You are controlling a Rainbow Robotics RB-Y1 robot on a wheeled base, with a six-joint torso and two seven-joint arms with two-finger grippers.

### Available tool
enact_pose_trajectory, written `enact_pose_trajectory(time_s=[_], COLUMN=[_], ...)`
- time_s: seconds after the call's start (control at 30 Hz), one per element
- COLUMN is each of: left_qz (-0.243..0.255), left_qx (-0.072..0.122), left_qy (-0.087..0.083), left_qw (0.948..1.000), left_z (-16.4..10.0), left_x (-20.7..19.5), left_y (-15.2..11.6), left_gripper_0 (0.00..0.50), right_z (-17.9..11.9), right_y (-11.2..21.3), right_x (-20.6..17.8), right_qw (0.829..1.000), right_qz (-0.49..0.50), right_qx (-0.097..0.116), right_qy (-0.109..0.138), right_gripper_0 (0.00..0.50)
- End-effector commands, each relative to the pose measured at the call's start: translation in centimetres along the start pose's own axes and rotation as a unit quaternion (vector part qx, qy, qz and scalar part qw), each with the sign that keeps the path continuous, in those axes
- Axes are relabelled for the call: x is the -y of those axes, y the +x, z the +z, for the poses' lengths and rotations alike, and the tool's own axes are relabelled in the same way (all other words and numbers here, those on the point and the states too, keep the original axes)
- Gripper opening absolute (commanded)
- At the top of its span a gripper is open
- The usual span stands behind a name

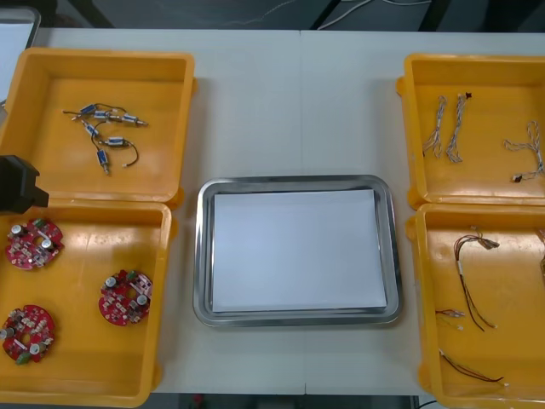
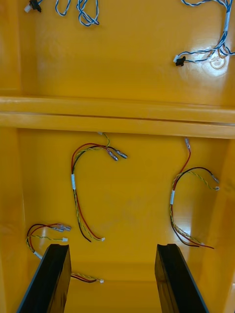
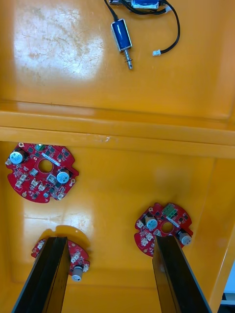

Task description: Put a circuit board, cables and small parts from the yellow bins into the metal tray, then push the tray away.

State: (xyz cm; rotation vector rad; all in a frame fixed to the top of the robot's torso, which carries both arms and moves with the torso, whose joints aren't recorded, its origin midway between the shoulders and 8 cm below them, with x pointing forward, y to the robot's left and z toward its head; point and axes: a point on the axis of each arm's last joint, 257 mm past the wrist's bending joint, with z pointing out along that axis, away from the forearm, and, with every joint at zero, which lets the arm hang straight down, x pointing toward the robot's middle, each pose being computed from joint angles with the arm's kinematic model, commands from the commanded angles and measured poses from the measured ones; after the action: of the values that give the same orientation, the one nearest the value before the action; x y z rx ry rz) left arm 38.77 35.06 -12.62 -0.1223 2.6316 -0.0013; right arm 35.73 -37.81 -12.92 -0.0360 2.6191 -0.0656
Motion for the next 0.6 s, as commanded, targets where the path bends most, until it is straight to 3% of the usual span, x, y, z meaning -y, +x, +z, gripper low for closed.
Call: enact_pose_trajectory(time_s=[0.03,0.6], left_qz=[0.032,0.032], left_qx=[0.01,0.01], left_qy=[0.001,0.001], left_qw=[0.9994,0.9994], left_z=[-0.52,-0.52], left_x=[-0.06,-0.06], left_y=[-0.02,-0.02], left_gripper_0=[0.5,0.5], right_z=[-0.66,-0.66], right_y=[0.33,0.33], right_x=[0.5,0.5], right_qw=[1.0,1.0], right_qz=[-0.025,-0.025], right_qx=[-0.003,-0.003], right_qy=[0.017,0.017], right_gripper_0=[0.5,0.5])
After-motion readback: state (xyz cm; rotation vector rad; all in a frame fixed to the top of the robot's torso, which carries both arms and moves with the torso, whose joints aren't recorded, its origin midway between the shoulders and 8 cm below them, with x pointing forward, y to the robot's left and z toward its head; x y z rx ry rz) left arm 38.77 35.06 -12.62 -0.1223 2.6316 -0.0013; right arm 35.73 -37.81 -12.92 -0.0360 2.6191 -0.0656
